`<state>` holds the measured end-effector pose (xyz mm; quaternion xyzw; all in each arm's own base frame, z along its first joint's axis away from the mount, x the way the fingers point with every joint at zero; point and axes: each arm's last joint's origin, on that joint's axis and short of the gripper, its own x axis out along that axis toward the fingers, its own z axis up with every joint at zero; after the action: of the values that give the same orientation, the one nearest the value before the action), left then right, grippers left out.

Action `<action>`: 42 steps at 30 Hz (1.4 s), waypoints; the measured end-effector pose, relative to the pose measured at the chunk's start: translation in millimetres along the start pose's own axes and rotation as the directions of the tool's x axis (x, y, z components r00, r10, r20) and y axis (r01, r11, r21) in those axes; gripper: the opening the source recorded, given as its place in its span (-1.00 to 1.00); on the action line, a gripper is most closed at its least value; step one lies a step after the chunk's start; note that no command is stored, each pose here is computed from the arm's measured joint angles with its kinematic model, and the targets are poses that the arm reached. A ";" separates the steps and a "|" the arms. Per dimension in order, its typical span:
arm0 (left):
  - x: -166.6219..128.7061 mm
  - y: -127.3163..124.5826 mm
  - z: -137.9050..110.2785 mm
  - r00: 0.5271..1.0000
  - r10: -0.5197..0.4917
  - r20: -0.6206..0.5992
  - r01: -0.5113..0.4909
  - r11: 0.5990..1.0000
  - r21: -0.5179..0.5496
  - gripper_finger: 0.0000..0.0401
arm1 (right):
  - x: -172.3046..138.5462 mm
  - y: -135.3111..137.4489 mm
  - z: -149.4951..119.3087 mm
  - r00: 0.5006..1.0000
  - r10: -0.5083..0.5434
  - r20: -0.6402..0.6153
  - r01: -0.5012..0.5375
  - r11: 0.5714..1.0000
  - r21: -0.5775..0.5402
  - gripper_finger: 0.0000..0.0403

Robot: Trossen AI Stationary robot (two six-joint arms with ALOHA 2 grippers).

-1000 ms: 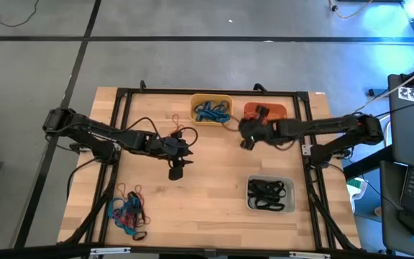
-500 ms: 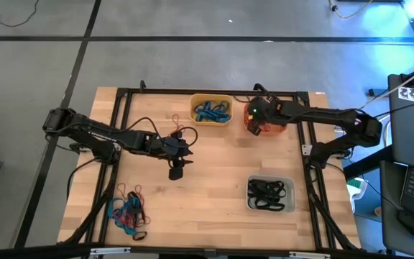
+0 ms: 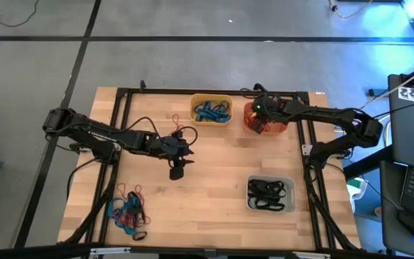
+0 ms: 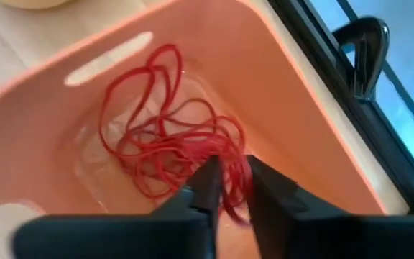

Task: Sort rubber bands into baskets
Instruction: Put the red rubber band into the orange bin

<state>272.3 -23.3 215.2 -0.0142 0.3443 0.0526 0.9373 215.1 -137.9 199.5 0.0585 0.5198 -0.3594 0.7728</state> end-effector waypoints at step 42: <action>-0.8 35.7 -16.3 0.929 0.327 -0.175 -0.356 0.919 -0.168 -0.21 | -89.3 112.2 24.4 0.819 0.391 0.421 -0.289 0.914 -0.286 0.10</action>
<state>257.3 11.2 203.6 -0.0502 0.4011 0.2482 0.8803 284.9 -22.6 254.3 -0.0194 0.3328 -0.1618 0.9288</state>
